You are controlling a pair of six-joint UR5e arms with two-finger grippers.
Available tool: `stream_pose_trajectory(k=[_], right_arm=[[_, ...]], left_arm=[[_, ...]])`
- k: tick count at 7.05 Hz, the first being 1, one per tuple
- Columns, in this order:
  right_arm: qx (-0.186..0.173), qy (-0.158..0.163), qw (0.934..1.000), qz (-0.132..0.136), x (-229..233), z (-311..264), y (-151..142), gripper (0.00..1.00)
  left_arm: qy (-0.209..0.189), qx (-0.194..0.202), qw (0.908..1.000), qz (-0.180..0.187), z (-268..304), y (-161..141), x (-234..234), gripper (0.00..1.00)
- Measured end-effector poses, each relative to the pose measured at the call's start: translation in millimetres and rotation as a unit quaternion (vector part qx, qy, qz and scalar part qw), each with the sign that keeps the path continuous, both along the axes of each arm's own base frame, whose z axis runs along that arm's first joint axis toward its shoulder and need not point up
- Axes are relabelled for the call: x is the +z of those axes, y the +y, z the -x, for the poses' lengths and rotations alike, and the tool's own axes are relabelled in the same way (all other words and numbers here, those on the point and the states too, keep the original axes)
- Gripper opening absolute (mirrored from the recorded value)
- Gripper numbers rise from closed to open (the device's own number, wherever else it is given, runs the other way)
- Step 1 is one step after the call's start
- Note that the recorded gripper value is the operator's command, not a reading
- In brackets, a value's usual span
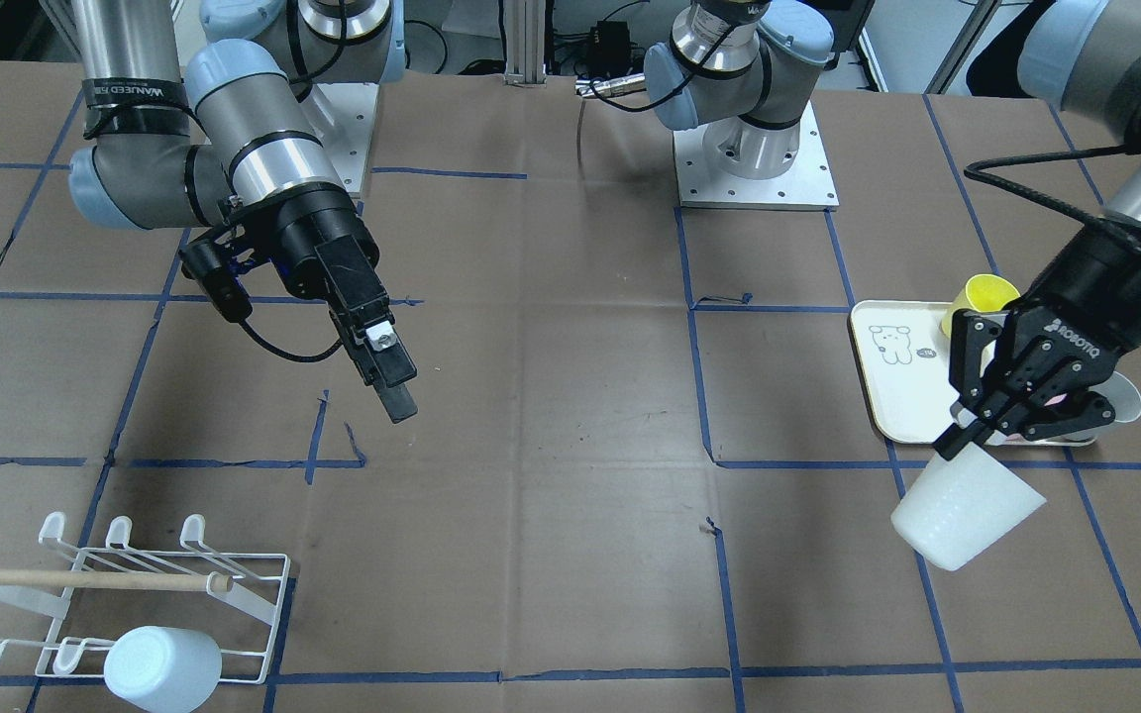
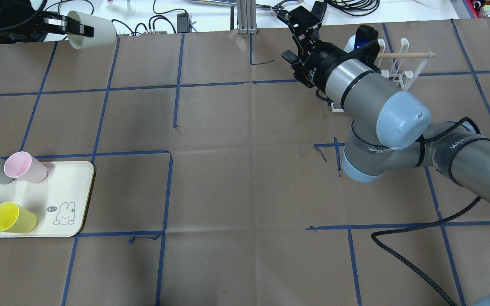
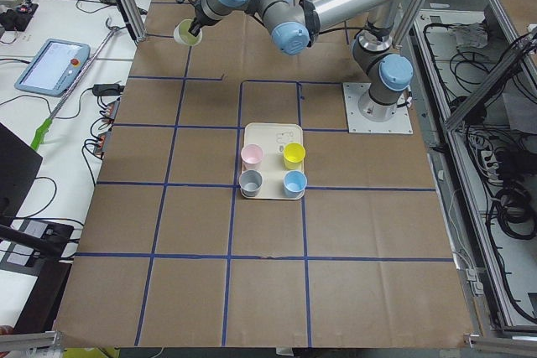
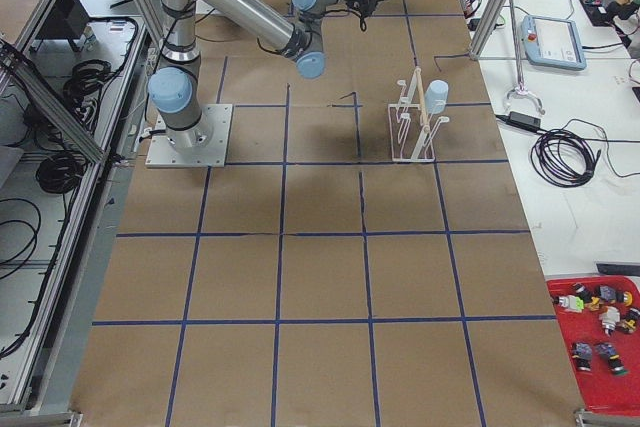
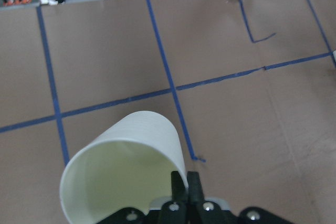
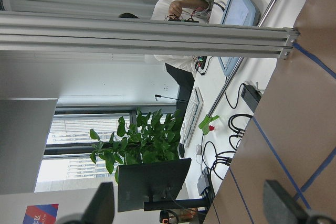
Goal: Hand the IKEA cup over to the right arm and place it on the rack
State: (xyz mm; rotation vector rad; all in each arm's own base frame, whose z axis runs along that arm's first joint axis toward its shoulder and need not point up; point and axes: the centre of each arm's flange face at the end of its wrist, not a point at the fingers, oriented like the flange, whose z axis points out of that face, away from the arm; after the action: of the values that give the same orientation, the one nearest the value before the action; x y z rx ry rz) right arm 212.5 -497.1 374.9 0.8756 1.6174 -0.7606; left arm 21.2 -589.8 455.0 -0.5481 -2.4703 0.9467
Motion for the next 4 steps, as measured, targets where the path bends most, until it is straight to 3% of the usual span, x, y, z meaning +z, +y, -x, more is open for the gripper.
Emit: stream_pose_trajectory(k=[2, 4], right_arm=[[0.000, 0.000, 1.0000, 0.001, 0, 0, 0, 1.00], [-0.001, 0.000, 1.0000, 0.001, -2, 0, 0, 1.00]], left_arm=[[0.052, -0.047, 0.9946, 0.077, 30, 15, -27, 0.00], [0.104, -0.102, 0.9810, 0.128, 64, 38, -50, 0.00]])
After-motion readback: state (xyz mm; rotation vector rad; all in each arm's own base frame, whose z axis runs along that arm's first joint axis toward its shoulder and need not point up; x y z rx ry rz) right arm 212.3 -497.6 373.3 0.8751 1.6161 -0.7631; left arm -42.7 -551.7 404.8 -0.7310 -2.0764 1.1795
